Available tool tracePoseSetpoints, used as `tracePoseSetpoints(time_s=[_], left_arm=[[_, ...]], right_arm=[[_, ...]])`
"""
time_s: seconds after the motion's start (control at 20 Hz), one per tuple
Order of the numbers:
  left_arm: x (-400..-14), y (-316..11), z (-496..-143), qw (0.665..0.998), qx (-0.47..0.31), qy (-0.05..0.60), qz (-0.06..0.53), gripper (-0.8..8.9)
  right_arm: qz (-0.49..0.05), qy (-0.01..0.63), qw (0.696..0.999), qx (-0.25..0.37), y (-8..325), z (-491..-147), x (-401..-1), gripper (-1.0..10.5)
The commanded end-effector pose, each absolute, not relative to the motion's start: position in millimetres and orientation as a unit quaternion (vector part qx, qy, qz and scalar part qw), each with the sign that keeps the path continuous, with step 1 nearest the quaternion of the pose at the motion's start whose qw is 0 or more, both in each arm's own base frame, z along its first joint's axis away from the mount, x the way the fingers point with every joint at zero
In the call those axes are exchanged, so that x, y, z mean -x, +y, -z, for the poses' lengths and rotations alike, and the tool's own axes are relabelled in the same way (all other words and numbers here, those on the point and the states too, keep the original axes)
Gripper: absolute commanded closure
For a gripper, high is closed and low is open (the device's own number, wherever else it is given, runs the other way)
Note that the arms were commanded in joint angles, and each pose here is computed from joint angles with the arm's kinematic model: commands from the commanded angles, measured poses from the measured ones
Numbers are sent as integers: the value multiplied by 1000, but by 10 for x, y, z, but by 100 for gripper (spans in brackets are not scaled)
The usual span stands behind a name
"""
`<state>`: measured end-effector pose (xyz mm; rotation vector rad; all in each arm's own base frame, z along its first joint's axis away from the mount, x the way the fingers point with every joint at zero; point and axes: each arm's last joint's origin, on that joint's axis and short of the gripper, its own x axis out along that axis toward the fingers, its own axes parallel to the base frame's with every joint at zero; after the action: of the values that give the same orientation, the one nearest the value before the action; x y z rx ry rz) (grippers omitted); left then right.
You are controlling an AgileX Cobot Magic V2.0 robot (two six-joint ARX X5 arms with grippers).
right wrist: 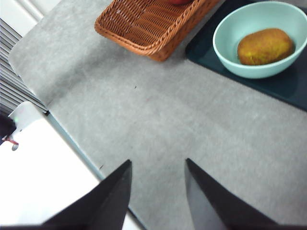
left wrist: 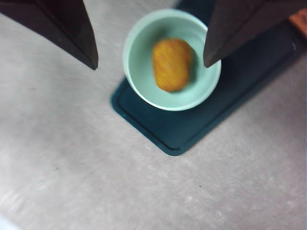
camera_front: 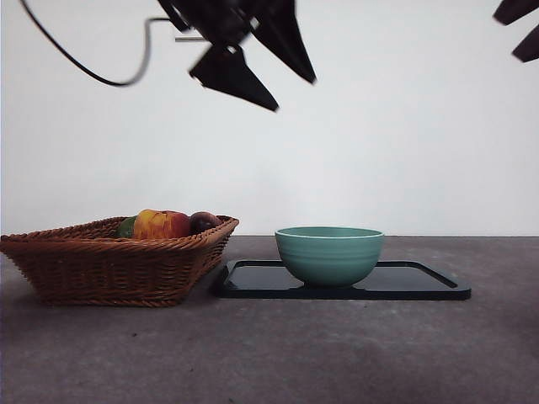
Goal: Pick up the wifruite, put it on the bowl, pick up the plate, put it on desk
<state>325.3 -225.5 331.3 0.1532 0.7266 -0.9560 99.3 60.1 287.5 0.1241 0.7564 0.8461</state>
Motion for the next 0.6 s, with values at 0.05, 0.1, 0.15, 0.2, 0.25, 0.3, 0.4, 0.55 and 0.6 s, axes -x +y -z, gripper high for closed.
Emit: tracePoseSetpoints(time_s=[0.05,0.1,0.15,0.2,0.25,0.3,0.4,0.55,0.6], left_arm=[[-3379,-2475,-3201,817,-112,328,460,470],[-3418,-2544,-3137,815,-122,330,461,470],[-3455,-2612,-3057,813,-131,331,461,470],[-3473,-2673,-2978,810,-139,331,464,470],[-3491,-2723,-2896,805,-146,334,468,470],[-3503,-2777,-2811,801,-154,338,470,470],[-3529,-2868,-2643,797,-176,345,463,470],[-3539,-2984,-2412,787,-212,356,456,470],[-3536,-3019,-2350,783,-223,357,457,470]], right_arm=[[-401,358,840,-66,577,-2903,-924,771],[-401,358,840,-67,563,-2906,-892,771],[-401,357,841,-68,545,-2910,-854,771],[-399,357,841,-71,527,-2913,-816,771],[-398,357,842,-74,512,-2916,-784,771],[-398,355,843,-74,497,-2919,-751,771],[-398,350,844,-77,477,-2927,-708,771],[-396,348,845,-84,454,-2933,-657,771],[-396,349,845,-85,447,-2931,-643,771]])
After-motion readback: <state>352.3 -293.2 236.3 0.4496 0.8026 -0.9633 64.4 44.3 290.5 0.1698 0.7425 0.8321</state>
